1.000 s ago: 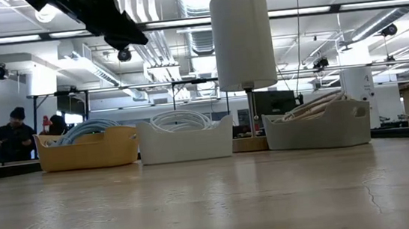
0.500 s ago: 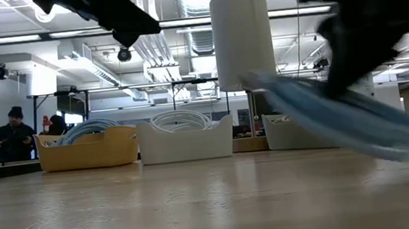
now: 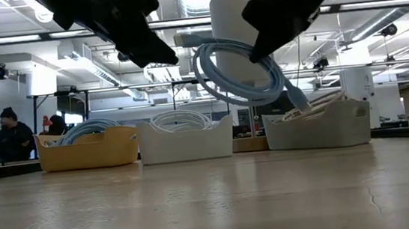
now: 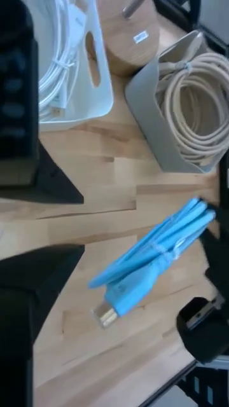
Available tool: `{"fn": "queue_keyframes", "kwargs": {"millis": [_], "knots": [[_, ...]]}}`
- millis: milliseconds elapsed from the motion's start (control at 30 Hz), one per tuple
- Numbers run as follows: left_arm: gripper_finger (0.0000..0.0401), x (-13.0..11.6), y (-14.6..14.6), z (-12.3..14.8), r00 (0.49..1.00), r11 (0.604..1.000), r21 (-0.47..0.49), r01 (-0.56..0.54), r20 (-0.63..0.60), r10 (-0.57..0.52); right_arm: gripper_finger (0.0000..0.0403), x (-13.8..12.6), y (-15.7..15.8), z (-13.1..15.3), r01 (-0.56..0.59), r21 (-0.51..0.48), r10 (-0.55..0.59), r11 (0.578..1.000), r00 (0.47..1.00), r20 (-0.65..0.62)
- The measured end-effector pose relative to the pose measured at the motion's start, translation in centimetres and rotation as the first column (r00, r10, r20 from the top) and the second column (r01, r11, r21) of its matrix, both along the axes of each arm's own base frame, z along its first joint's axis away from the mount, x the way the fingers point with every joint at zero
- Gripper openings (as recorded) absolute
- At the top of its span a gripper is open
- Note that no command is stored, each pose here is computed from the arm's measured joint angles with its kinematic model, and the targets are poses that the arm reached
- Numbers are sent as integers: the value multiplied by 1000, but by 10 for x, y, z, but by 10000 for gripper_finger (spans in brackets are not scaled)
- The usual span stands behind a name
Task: Pick & Place USB Port
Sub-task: Put the blue USB cable into the yellow bin
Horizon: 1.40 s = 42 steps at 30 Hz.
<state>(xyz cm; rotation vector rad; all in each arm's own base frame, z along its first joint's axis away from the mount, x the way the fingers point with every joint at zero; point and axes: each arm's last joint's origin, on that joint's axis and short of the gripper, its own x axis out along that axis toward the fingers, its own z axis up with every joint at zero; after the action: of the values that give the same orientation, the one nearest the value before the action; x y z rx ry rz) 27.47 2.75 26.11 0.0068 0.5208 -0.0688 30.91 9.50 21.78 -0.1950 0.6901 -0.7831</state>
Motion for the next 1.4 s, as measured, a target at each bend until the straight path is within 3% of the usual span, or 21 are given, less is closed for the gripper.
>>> {"fn": "queue_keyframes", "kwargs": {"millis": [200,333,833,1033,1267,1400], "knots": [[187,8,-1,-9,1000,999,-40,-17,-22,16,43,3,-11,2,64,-40,-62,997,998,32],[211,15,-3,-17,999,997,-74,-26,-37,23,43,4,-15,4,123,-80,-115,989,989,95],[213,39,-3,-17,987,993,-119,-20,153,39,43,7,-14,7,170,-94,-149,981,970,191],[191,41,-2,-18,987,993,-119,-20,156,39,57,8,-14,8,171,-83,-150,982,966,210],[108,41,-2,-19,987,993,-114,-19,155,37,77,8,-14,8,161,-81,-143,984,970,195],[62,40,-3,-19,989,993,-116,-18,145,35,92,9,-15,5,103,-24,-99,994,987,125]]}}
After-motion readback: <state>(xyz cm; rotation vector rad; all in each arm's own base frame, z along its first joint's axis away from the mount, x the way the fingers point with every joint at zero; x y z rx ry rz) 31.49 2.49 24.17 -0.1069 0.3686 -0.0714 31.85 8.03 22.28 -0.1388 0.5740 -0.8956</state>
